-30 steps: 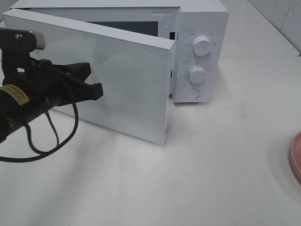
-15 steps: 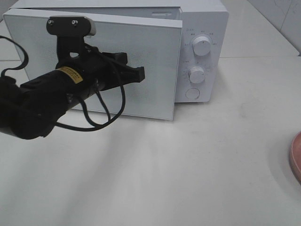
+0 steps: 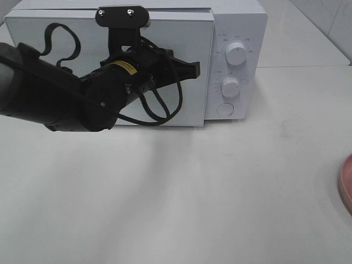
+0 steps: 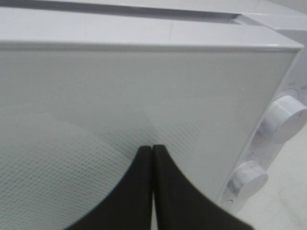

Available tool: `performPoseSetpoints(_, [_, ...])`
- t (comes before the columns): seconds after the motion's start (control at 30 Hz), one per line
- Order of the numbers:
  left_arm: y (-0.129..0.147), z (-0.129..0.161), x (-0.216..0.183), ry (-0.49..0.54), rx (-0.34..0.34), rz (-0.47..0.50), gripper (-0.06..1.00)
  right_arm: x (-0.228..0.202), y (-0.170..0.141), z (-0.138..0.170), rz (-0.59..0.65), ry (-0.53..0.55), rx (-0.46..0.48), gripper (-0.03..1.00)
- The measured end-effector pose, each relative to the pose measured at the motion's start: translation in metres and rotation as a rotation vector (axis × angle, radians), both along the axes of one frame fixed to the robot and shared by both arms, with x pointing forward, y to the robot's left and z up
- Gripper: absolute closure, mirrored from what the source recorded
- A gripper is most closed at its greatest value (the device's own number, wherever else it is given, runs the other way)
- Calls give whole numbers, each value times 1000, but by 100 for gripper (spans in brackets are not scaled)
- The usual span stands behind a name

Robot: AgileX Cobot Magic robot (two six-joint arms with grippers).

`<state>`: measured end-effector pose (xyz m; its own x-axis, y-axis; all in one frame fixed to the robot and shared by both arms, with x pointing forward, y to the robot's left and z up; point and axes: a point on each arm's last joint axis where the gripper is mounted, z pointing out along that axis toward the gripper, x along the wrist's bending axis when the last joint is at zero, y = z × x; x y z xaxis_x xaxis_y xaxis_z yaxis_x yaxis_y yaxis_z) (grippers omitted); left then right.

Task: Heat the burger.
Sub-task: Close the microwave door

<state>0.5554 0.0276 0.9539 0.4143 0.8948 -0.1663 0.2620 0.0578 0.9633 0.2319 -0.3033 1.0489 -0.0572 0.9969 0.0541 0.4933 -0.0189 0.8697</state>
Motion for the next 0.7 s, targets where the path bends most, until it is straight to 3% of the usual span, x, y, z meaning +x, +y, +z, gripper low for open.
performPoseSetpoints(0.43, [-23, -10, 15, 60, 52, -17, 94, 0, 0, 0, 0, 0, 0, 22])
performPoseSetpoints(0.7, [-16, -11, 23, 88, 62, -7, 94, 0, 0, 0, 0, 0, 0, 22])
